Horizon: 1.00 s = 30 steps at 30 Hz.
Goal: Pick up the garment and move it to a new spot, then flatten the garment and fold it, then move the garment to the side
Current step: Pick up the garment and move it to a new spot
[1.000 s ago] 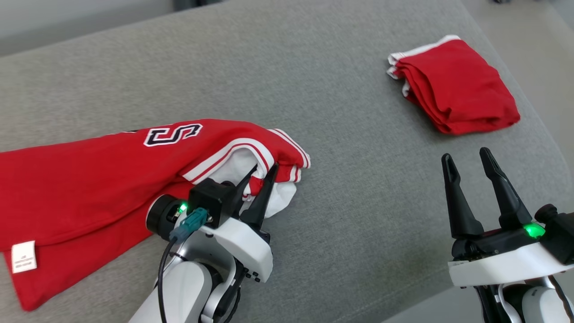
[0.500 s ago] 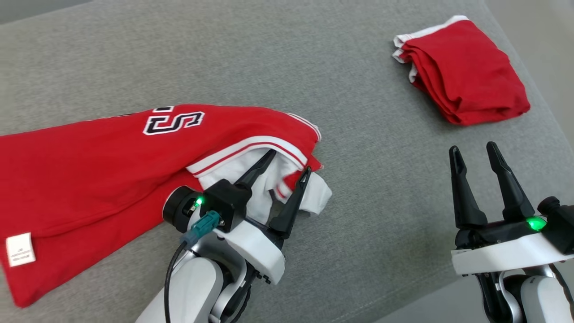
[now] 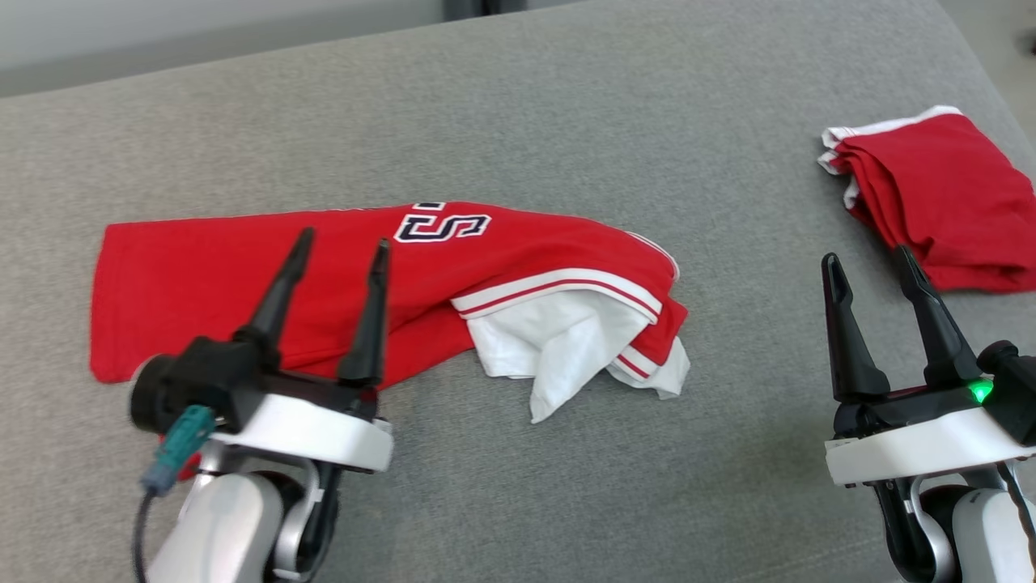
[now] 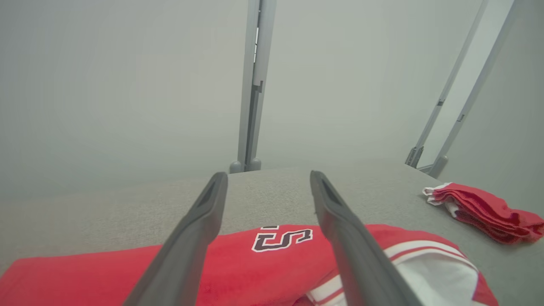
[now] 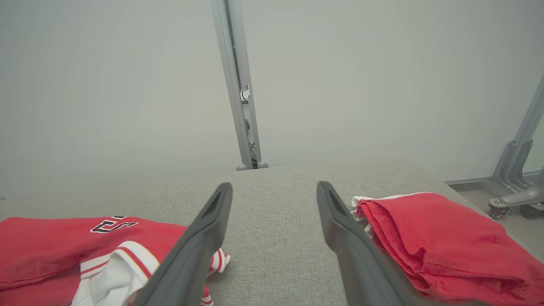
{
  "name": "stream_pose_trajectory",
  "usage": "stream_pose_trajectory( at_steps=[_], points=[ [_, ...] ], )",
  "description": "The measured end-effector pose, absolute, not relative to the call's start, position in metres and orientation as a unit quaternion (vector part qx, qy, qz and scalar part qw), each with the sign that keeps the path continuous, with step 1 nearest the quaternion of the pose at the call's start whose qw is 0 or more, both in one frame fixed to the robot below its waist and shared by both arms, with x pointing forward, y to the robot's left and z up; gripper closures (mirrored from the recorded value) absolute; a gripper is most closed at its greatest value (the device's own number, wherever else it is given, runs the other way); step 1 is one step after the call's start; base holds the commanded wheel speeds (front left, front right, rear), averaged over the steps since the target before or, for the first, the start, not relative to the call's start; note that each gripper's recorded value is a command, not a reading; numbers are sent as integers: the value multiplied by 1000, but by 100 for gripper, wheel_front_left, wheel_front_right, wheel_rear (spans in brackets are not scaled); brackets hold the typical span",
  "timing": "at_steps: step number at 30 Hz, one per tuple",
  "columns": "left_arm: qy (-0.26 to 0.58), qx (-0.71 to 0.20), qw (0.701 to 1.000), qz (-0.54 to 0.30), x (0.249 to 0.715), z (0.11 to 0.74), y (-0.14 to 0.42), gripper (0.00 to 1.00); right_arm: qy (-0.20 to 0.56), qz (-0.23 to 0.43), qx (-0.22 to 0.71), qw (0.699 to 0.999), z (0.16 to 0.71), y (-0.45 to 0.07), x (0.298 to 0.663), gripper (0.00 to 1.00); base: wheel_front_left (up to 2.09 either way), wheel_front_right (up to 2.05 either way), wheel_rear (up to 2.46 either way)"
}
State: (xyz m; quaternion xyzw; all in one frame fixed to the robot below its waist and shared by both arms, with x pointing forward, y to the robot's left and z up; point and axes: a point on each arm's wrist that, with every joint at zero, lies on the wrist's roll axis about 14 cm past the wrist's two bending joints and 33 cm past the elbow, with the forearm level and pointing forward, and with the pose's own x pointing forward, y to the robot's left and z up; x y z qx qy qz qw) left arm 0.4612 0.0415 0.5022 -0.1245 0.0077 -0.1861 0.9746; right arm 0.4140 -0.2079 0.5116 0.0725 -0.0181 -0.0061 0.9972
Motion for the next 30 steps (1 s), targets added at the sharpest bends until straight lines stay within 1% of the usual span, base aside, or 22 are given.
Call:
stream_pose_trajectory(
  at_steps=[8,10,13,19,25,30],
  points=[
    [-40,-82,994,-55,454,524,139,0,-23,36,64,997,522,-183,417,0,0,0,0],
    [-58,-69,996,-29,449,533,162,0,-27,46,62,997,527,-178,416,0,0,0,0],
    [-64,-56,996,-6,437,538,184,0,-25,56,59,996,529,-173,411,0,0,0,0],
    [-65,-43,997,4,417,542,196,0,-25,65,58,996,534,-168,402,0,0,0,0],
    [-32,-46,998,-2,387,531,192,0,-18,64,59,996,534,-167,381,0,0,0,0],
    [-32,-48,998,-5,379,535,189,0,-17,63,61,996,537,-167,373,0,0,0,0]
  ],
)
